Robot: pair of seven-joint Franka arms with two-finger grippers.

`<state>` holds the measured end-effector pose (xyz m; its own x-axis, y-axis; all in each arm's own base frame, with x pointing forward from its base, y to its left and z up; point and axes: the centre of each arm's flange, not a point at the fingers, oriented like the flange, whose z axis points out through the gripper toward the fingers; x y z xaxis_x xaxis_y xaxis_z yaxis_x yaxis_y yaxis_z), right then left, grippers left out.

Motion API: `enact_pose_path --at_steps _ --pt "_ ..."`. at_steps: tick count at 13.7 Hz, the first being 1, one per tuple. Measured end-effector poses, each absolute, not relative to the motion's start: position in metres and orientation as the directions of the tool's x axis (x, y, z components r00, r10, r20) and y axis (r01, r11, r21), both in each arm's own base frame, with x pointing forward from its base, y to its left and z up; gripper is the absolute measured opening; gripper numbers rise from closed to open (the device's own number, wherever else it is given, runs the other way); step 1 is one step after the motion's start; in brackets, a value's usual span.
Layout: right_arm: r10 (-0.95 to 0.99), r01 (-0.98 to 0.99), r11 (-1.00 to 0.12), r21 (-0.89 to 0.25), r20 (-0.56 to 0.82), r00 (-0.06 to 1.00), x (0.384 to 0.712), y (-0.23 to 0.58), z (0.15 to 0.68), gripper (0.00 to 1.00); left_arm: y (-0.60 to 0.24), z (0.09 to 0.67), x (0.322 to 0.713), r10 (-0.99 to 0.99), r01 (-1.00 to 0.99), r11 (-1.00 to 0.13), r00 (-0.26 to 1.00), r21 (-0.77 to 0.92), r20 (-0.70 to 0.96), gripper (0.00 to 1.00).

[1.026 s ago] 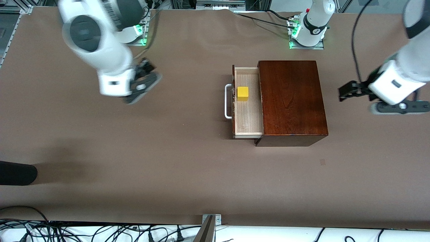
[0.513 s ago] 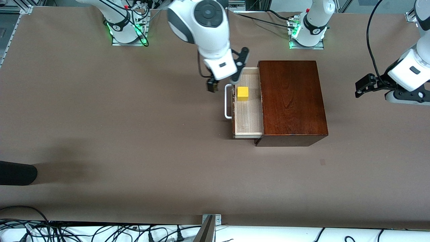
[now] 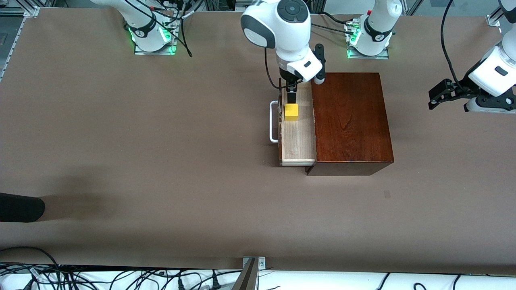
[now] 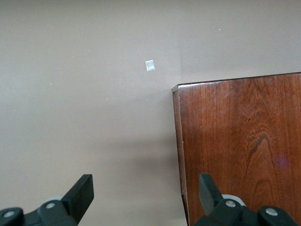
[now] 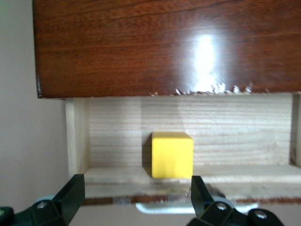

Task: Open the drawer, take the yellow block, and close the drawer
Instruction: 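Lower the right gripper onto the yellow cube and close on it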

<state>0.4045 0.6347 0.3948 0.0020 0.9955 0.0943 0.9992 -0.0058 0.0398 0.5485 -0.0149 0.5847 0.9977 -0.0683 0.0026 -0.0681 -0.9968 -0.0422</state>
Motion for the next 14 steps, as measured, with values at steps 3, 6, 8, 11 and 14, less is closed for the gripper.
enact_pose_path --at_steps 3,6,8,11,14 --pt "0.997 0.998 0.021 0.055 0.074 -0.025 0.402 0.644 0.359 1.00 -0.018 0.584 0.549 -0.073 -0.073 -0.996 0.997 -0.042 0.003 1.00" --pt "0.998 0.998 0.033 0.057 0.055 -0.036 0.402 0.646 0.342 1.00 -0.018 0.583 0.548 -0.073 -0.073 -0.996 0.997 -0.042 -0.007 1.00" --pt "0.998 0.997 0.040 0.065 0.041 -0.043 0.404 0.645 0.336 1.00 -0.018 0.582 0.547 -0.072 -0.073 -0.996 0.997 -0.042 -0.020 1.00" --pt "0.999 0.997 0.037 0.071 0.037 -0.040 0.408 0.643 0.334 1.00 -0.020 0.582 0.546 -0.076 -0.077 -0.996 0.997 -0.042 -0.022 1.00" --pt "0.998 0.996 0.034 0.081 0.049 -0.038 0.411 0.644 0.341 1.00 -0.020 0.582 0.546 -0.077 -0.078 -0.996 0.997 -0.042 -0.022 1.00"
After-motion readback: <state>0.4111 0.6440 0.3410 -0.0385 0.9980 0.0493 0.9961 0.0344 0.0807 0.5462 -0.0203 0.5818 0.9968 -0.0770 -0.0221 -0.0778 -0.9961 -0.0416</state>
